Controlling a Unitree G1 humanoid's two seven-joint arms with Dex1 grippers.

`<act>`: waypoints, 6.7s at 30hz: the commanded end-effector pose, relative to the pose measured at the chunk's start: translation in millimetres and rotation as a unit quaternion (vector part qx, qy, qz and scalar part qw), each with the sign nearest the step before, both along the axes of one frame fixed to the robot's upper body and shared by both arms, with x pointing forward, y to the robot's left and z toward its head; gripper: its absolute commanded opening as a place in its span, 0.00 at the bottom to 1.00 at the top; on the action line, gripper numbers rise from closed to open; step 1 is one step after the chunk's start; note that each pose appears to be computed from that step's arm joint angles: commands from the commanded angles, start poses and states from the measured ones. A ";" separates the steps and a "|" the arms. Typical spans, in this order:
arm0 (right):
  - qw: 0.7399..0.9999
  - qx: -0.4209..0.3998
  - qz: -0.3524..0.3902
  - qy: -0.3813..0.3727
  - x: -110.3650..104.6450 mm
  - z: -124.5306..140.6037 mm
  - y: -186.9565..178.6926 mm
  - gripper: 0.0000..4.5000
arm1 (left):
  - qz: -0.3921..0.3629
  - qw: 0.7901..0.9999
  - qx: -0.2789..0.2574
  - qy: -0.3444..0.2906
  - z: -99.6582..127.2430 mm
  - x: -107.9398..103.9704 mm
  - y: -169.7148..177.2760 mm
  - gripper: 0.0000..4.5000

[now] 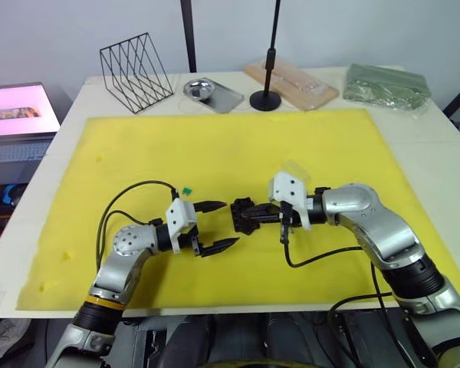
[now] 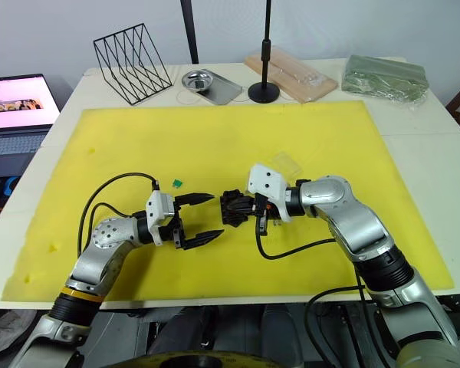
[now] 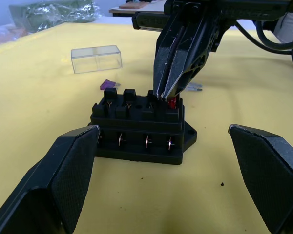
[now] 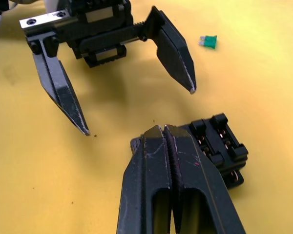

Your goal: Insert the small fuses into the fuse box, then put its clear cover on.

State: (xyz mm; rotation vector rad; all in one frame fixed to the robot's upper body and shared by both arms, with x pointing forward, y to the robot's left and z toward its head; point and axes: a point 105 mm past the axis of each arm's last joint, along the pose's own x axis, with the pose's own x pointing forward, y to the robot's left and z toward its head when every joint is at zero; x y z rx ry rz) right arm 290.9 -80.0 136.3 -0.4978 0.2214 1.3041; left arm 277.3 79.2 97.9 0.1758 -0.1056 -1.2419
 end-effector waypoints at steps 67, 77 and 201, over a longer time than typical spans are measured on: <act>0.997 -0.070 -0.007 0.008 -9.6 -33.2 -12.7 0.01 | 0.009 1.000 0.012 -0.019 1.0 -0.3 9.6 1.00; 0.995 -0.098 -0.023 0.009 -3.3 -43.0 -19.0 0.01 | 0.011 1.000 0.018 -0.018 -0.8 0.0 12.0 1.00; 0.986 0.097 -0.052 -0.124 -31.4 96.2 3.1 1.00 | 0.087 0.797 -0.044 0.596 4.6 80.1 87.2 0.39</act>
